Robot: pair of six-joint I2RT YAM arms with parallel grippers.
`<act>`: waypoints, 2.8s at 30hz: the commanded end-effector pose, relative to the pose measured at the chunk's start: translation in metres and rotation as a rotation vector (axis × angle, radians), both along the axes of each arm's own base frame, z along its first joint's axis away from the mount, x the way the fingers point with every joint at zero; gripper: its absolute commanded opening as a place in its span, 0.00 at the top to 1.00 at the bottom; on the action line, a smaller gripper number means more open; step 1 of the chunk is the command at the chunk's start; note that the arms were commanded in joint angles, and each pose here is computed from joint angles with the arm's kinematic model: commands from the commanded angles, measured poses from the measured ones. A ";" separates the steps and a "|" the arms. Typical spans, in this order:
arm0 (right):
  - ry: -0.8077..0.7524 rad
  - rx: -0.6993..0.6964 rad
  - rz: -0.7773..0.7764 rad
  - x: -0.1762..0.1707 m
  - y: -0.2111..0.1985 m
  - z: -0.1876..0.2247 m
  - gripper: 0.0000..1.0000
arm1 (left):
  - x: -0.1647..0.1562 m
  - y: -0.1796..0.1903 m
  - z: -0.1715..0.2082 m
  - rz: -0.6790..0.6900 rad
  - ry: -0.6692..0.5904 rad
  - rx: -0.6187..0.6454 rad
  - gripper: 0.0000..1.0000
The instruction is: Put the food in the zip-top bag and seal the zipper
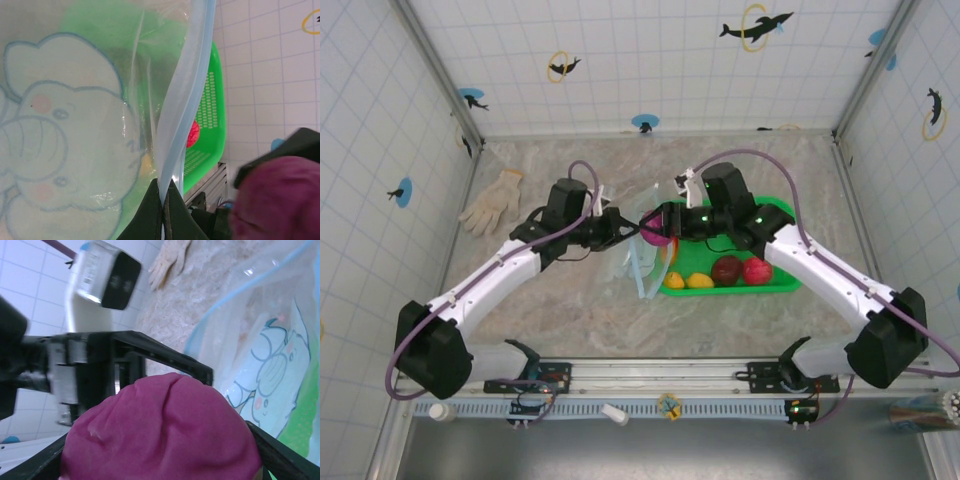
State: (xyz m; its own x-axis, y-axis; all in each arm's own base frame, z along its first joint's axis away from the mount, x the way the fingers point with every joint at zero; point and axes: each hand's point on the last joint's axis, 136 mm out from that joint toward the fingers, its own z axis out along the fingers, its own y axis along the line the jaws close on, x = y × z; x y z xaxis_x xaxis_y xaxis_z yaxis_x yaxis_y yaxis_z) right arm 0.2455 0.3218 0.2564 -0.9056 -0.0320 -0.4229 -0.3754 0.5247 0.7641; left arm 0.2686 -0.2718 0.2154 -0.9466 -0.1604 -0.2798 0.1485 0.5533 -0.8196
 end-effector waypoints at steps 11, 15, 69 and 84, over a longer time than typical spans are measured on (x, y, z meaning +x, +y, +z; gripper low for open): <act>0.051 -0.252 -0.139 0.026 -0.007 -0.063 0.36 | 0.006 -0.002 0.057 0.023 -0.095 -0.106 1.00; 0.038 -0.276 -0.124 0.024 0.004 -0.063 0.24 | 0.007 0.000 0.059 0.027 -0.112 -0.104 1.00; 0.166 -0.451 -0.232 0.056 -0.057 -0.160 0.30 | 0.025 0.034 0.023 0.160 -0.052 0.075 1.00; 0.148 -0.699 -0.163 0.090 -0.031 -0.213 0.33 | 0.025 0.049 0.029 0.183 -0.086 0.097 1.00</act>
State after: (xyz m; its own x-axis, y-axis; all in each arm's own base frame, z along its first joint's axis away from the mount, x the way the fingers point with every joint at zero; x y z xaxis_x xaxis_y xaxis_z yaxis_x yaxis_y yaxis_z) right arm 0.3359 0.2946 0.0488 -0.9700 -0.0699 -0.2328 -0.1462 0.9329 0.3291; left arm 0.2940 -0.2280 0.2316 -0.8912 -0.2945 -0.3450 0.0773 0.6509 -0.7552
